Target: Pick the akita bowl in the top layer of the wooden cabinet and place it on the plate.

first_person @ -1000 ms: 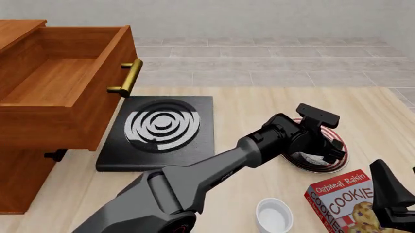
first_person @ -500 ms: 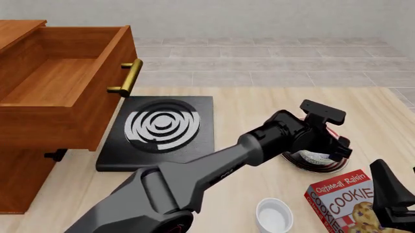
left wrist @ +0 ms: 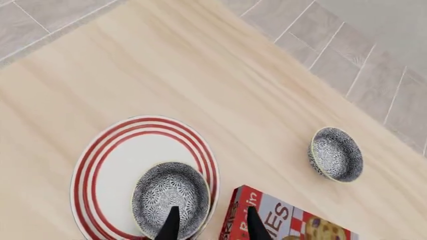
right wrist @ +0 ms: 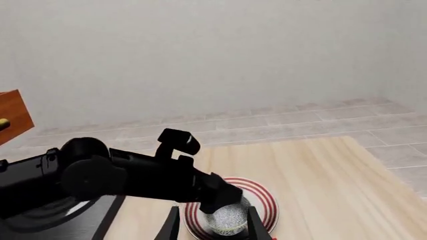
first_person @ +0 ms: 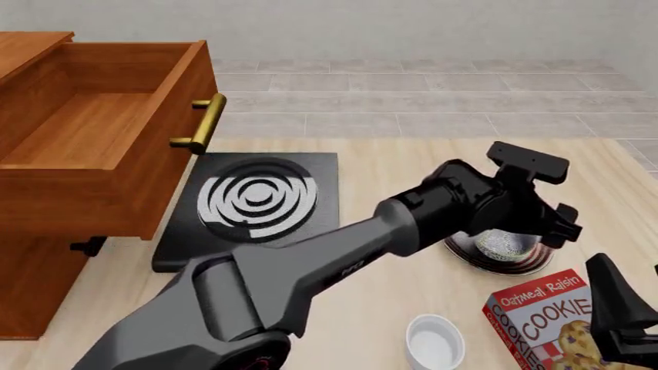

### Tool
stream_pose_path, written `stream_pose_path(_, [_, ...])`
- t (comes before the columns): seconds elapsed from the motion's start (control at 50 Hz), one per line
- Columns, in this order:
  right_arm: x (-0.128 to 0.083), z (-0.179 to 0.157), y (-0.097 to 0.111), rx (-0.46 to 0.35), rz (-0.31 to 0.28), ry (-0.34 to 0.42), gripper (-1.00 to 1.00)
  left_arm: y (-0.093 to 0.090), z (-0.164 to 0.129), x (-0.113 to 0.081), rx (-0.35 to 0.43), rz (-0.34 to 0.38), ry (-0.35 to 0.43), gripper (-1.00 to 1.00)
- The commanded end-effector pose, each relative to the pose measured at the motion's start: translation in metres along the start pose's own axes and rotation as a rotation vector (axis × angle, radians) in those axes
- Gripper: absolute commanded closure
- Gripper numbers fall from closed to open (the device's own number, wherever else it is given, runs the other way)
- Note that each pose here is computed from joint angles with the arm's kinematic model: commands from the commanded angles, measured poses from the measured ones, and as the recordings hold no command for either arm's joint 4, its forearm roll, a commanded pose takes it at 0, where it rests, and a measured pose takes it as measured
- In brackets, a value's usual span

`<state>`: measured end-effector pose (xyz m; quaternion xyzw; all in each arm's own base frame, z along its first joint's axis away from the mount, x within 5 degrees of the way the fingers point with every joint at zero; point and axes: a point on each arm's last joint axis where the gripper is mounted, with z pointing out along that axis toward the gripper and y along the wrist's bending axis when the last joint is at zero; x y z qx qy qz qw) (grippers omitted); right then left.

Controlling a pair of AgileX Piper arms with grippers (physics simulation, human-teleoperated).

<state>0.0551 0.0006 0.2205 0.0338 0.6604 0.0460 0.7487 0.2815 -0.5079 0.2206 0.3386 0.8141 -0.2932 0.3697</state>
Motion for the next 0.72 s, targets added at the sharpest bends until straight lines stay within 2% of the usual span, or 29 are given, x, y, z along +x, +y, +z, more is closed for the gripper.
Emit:
stream_pose_path(0.02, [-0.001,0.0,0.0,-0.003,-0.009,-0.002,-1.0,-0.01,-0.019,-0.01,0.018,-0.004,-0.024,-1.0])
stream_pose_path(0.24, [-0.002,0.0,0.0,-0.005,-0.013,-0.003,-1.0,-0.025,-0.037,-0.015,0.045,-0.018,-0.041,-1.0])
stream_pose_path(0.36, [-0.002,0.0,0.001,-0.006,-0.015,-0.004,-1.0,-0.021,-0.043,-0.02,0.038,-0.023,-0.046,-1.0])
stream_pose_path(0.72, [-0.004,0.0,0.001,-0.012,-0.025,-0.009,-1.0,-0.029,-0.071,-0.035,0.054,-0.025,-0.079,-1.0])
